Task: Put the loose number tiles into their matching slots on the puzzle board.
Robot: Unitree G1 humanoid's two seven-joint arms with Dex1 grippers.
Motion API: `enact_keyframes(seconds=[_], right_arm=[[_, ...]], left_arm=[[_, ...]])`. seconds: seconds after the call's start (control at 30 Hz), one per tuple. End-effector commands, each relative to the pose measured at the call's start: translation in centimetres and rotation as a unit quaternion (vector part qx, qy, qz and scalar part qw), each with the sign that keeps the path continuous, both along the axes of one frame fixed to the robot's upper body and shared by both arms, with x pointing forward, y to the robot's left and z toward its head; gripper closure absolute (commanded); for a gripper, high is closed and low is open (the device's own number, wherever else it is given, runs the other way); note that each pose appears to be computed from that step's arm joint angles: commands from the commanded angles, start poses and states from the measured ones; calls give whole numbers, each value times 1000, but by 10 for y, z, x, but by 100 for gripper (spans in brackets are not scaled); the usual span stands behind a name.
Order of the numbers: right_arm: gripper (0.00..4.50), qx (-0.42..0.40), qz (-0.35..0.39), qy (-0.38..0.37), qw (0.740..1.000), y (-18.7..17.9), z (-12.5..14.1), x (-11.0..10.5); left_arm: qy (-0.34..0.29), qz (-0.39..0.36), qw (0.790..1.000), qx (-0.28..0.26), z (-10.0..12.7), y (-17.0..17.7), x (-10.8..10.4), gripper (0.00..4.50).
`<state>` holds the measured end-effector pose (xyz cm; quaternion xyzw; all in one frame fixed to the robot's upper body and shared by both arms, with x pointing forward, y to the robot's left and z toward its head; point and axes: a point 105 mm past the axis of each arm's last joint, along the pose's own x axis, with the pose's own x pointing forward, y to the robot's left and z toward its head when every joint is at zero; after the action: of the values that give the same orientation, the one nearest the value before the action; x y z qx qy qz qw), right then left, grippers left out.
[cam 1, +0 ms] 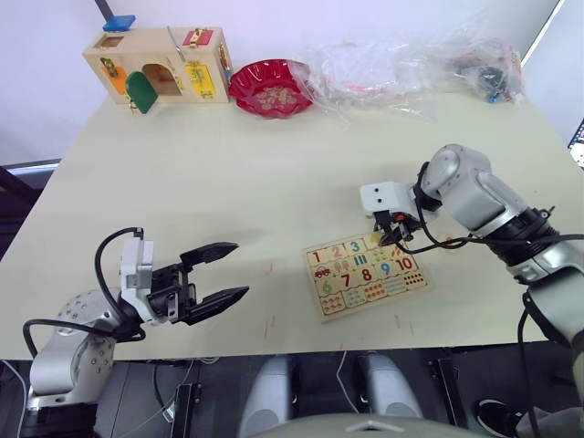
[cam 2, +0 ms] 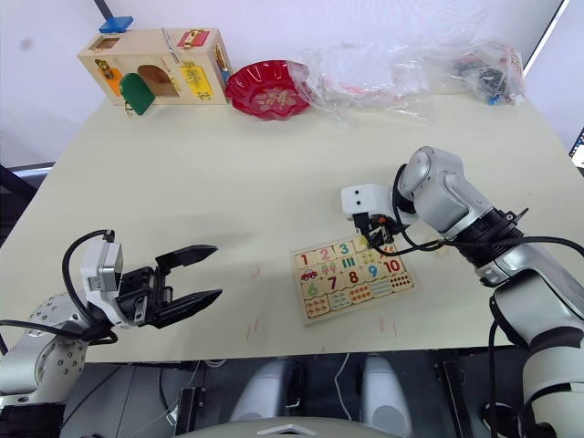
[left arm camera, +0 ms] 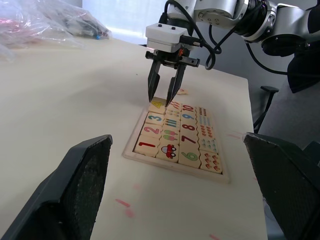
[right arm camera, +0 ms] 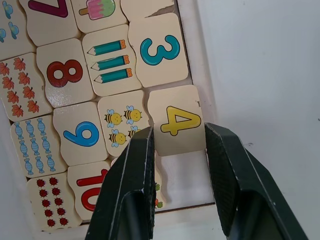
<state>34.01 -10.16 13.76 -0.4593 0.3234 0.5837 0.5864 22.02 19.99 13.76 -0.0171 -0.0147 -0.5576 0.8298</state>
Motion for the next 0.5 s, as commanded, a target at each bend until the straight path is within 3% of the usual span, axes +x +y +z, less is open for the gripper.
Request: enact_keyframes(seconds=[0.03,0.5], right_arm=[[360,5,4,-10,1000,-2,6,0],[360,-4,3,-5,1000,-8,2,-1]], left_arm=[[-25,-3,1000,3,8,-2,-3,0],[-25,-4,1000,4,8,-1,-3,0]])
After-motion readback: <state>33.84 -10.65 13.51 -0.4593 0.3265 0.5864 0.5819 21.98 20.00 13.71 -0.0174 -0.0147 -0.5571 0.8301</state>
